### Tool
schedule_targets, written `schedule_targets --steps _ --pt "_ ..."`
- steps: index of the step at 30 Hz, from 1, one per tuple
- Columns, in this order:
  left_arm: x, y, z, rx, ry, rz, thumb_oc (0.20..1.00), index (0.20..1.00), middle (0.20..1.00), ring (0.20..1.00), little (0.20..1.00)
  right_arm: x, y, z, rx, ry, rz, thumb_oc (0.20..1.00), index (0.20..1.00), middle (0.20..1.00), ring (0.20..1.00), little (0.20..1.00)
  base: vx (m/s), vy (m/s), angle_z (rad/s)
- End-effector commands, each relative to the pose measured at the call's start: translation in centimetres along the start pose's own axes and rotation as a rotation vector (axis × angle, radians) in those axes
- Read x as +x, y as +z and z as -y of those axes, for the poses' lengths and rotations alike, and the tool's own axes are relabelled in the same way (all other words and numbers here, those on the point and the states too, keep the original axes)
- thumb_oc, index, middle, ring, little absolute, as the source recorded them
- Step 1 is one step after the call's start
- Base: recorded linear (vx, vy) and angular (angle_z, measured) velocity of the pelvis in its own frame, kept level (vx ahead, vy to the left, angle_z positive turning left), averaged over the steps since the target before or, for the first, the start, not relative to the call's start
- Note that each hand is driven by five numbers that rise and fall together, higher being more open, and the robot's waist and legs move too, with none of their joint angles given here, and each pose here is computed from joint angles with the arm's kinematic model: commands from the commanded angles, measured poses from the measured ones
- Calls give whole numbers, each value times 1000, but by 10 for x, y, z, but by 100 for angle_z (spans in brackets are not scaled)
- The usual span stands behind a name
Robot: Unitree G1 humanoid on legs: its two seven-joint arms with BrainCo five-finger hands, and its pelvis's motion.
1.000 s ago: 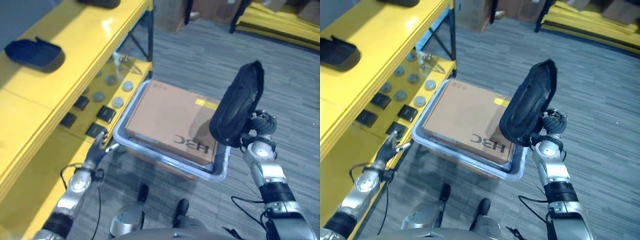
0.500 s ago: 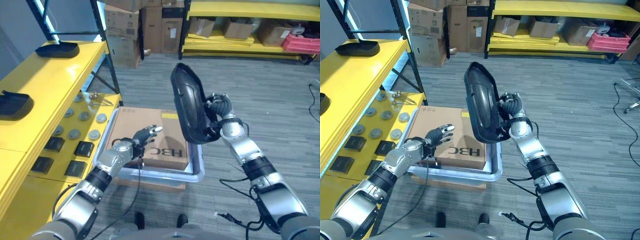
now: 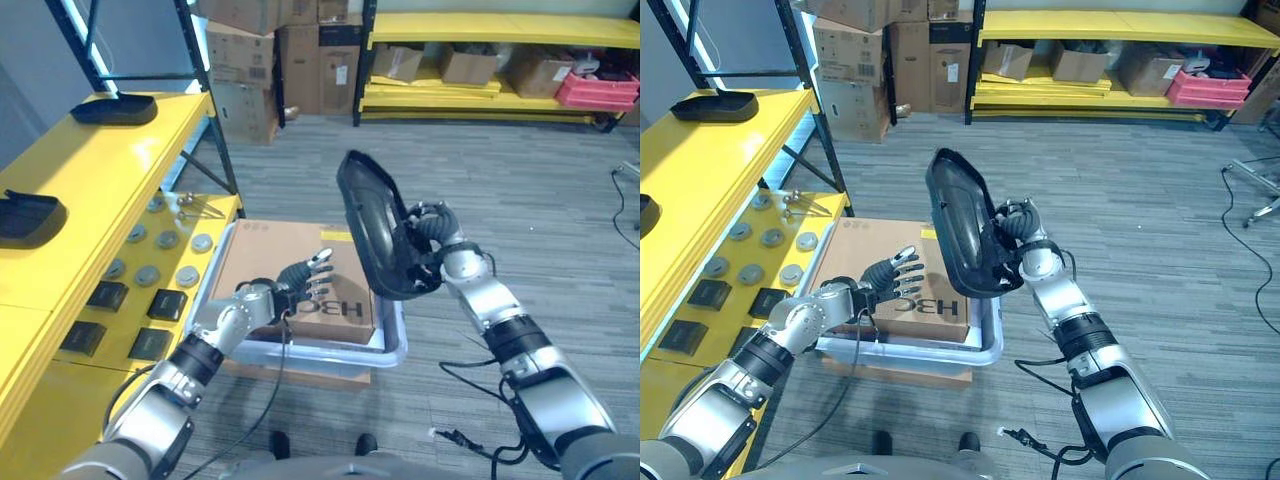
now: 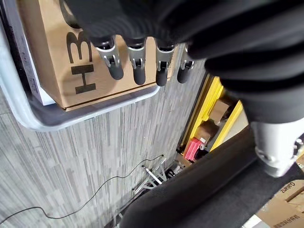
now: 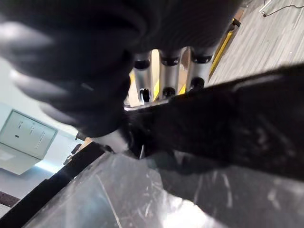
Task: Move parts from the plastic box to the shelf.
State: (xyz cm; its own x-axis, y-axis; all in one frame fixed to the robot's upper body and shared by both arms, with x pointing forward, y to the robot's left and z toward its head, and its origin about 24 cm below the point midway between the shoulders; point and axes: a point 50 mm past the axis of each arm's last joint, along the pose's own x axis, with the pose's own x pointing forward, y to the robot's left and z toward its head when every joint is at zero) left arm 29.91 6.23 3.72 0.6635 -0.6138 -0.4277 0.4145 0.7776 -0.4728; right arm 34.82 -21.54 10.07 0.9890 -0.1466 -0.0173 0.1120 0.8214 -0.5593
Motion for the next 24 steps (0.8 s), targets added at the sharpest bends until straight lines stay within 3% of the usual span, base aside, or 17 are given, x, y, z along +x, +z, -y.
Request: schedule_targets --steps 1,13,24 --pt "4 12 16 -38 -79 59 1000 1000 1000 1000 1000 4 17 -9 -9 37 73 200 200 200 200 200 0 0 0" --pt "10 -10 37 16 -179 -31 1000 1000 1000 1000 1000 -6 19 -62 -36 208 83 200 200 200 200 200 0 0 0" --pt "11 -7 41 90 -177 -8 1000 1000 1000 1000 1000 -7 20 -69 -43 224 76 200 200 200 200 200 0 0 0"
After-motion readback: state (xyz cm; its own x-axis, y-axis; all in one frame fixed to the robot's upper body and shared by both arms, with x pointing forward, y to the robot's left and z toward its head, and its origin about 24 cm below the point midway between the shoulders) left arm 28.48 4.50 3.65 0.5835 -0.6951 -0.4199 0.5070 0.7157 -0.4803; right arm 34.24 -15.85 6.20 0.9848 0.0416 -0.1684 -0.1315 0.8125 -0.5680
